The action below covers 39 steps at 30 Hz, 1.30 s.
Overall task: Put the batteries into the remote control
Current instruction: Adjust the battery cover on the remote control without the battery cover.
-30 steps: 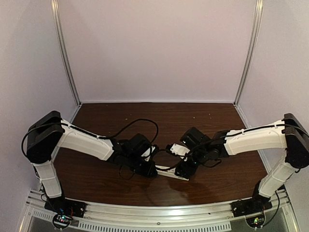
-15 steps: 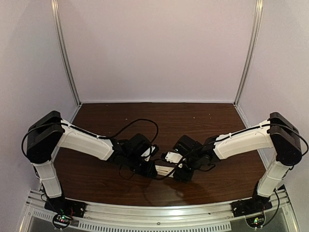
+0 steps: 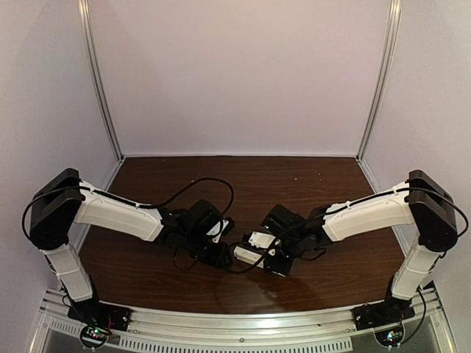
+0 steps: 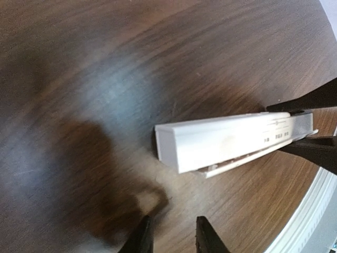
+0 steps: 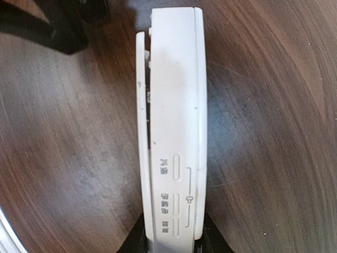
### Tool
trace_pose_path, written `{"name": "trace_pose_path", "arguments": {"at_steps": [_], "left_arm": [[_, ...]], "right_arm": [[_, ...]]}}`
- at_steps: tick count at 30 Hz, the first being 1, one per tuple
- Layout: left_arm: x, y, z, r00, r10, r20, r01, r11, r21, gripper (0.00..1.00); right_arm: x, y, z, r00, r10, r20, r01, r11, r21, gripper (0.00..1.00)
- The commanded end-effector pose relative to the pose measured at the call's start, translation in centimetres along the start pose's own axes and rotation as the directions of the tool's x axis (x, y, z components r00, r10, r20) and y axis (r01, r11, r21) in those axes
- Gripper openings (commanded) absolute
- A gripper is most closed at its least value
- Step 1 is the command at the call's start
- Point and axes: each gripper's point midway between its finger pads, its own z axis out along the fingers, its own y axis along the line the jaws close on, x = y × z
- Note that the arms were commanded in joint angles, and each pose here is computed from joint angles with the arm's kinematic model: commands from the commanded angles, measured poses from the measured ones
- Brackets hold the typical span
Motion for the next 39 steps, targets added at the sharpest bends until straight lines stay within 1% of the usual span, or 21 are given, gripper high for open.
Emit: {"name": "trace_pose_path", "arguments": {"at_steps": [1,3,5,7,9,11,14,16,18,19,22,26,29,30,32,34,36,39], "left_arm": [[-1.8,0.8,-3.9,0.995,0.028,0.099,-0.026,0.999,-0.02,0.33],[-2.5,1.4,-5.8,0.988,0.021,0.155,-0.018,1.0,-0.024,0.38],[-3.4,2.3,-8.2,0.971,0.034,0.238,-0.022,0.998,-0.054,0.47],[-4.5,2.6,-10.9,0.932,0.085,0.353,-0.058,0.995,-0.085,0.55],[-5.4,2.3,-14.1,0.868,0.133,0.478,-0.098,0.99,-0.097,0.62],[-5.8,1.4,-17.1,0.786,0.19,0.589,-0.169,0.981,-0.091,0.65],[-5.3,0.8,-20.4,0.669,0.29,0.684,-0.28,0.951,-0.13,0.66],[-4.5,0.7,-20.7,0.641,0.352,0.682,-0.338,0.927,-0.161,0.64],[-3.3,0.0,-19.8,0.641,0.431,0.636,-0.422,0.889,-0.178,0.6],[-2.9,-0.4,-19.4,0.638,0.475,0.607,-0.458,0.867,-0.196,0.59],[-0.7,-1.2,-17.0,0.631,0.615,0.473,-0.586,0.777,-0.229,0.54],[1.8,-2.4,-14.8,0.573,0.747,0.338,-0.719,0.656,-0.23,0.5],[2.9,-3.0,-14.9,0.513,0.797,0.319,-0.777,0.589,-0.222,0.51],[3.4,-3.4,-15.0,0.483,0.815,0.319,-0.805,0.557,-0.204,0.52],[4.6,-4.5,-14.8,0.42,0.845,0.331,-0.861,0.486,-0.147,0.52],[4.9,-5.4,-14.3,0.368,0.868,0.334,-0.895,0.428,-0.124,0.52],[5.0,-5.6,-13.3,0.321,0.896,0.307,-0.923,0.369,-0.112,0.53],[5.1,-5.5,-11.1,0.266,0.938,0.222,-0.953,0.29,-0.086,0.54]], "right_arm": [[-0.1,1.8,-0.1,0.999,0.031,-0.018,-0.033,0.994,-0.1,0.13],[-0.5,2.5,-0.6,0.999,0.051,-0.01,-0.052,0.987,-0.15,0.11],[-1.2,3.6,-1.3,0.997,0.078,0.01,-0.074,0.969,-0.235,0.1],[-2.0,4.7,-2.0,0.993,0.109,0.034,-0.093,0.944,-0.317,0.1],[-2.6,5.9,-2.6,0.988,0.154,0.032,-0.128,0.903,-0.411,0.09],[-2.9,7.0,-2.9,0.985,0.173,0.01,-0.146,0.859,-0.491,0.08],[-2.8,8.1,-2.7,0.982,0.186,-0.032,-0.17,0.799,-0.577,0.1],[-2.6,8.2,-2.3,0.977,0.202,-0.065,-0.198,0.762,-0.616,0.1],[-2.2,8.0,-1.6,0.97,0.224,-0.097,-0.233,0.728,-0.645,0.1],[-2.1,7.9,-1.4,0.966,0.237,-0.107,-0.247,0.707,-0.662,0.1],[-1.7,7.2,-0.7,0.951,0.276,-0.142,-0.294,0.653,-0.698,0.1],[-1.0,6.8,0.0,0.938,0.293,-0.186,-0.33,0.592,-0.735,0.13],[-0.4,6.8,0.5,0.927,0.293,-0.232,-0.362,0.55,-0.752,0.18],[-0.3,6.8,0.6,0.929,0.287,-0.233,-0.359,0.543,-0.759,0.18],[0.2,6.7,1.2,0.929,0.275,-0.246,-0.362,0.546,-0.755,0.19],[0.4,6.5,1.7,0.926,0.273,-0.262,-0.373,0.545,-0.751,0.21],[0.4,6.2,2.1,0.922,0.275,-0.272,-0.383,0.542,-0.748,0.22],[0.5,6.1,2.4,0.92,0.268,-0.285,-0.388,0.527,-0.756,0.26]]}}
